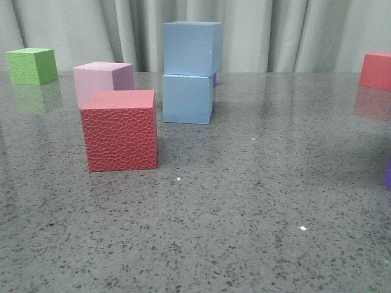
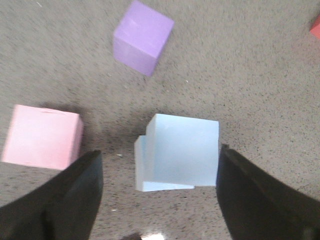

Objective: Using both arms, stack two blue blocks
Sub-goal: 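Open the left gripper and raise it off the stack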

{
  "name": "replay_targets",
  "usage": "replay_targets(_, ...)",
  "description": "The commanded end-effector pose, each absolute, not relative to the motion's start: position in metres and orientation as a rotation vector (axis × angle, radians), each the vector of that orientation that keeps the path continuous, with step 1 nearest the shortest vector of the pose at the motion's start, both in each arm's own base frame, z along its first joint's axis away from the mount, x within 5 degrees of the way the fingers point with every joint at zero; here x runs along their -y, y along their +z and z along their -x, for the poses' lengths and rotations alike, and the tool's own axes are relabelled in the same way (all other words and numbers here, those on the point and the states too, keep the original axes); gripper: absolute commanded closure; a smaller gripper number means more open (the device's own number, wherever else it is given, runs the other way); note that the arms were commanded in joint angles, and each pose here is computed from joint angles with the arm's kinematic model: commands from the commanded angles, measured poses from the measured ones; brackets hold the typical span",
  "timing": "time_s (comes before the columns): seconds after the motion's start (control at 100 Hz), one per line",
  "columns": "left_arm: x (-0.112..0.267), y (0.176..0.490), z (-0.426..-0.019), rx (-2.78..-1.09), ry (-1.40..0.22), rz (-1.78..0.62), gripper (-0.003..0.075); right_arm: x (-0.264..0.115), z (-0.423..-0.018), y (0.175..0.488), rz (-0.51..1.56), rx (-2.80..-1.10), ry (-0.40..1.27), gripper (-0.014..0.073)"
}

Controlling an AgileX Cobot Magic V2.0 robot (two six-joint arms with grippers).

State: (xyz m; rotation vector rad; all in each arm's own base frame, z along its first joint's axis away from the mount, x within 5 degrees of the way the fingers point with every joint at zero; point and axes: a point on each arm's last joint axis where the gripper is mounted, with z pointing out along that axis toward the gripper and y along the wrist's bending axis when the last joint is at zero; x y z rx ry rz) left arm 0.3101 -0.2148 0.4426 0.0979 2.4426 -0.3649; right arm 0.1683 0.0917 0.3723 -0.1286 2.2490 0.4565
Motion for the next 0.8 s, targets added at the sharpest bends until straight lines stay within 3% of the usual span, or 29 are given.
replay_targets(0.0,0.196,0.476,-0.281,-2.34,-0.335,-0.111,0.0321,-0.089,-0.166,0.39,0.139,-2.127,0.47,0.0109)
replay_targets(0.22,0.175,0.487,-0.246,-2.19,-0.088,-0.192,0.041,-0.074,-0.148,0.398,0.165,-1.989,0.437,0.0111)
replay_targets(0.32,0.173,0.488,-0.228,-2.12,-0.078,-0.238,0.0464,-0.065,-0.134,0.396,0.175,-1.929,0.425,0.0145)
replay_targets(0.42,0.171,0.486,-0.212,-2.073,-0.141,-0.289,0.0533,-0.055,-0.119,0.392,0.19,-1.852,0.409,0.0263)
replay_targets(0.64,0.148,0.474,-0.179,-1.995,-0.27,-0.334,0.0687,-0.033,-0.081,0.382,0.2,-1.688,0.406,0.0654)
replay_targets(0.71,0.139,0.47,-0.17,-1.969,-0.293,-0.345,0.0738,-0.026,-0.07,0.376,0.197,-1.656,0.409,0.0659)
replay_targets(0.79,0.13,0.465,-0.16,-1.94,-0.319,-0.357,0.0739,-0.021,-0.06,0.369,0.194,-1.63,0.41,0.0661)
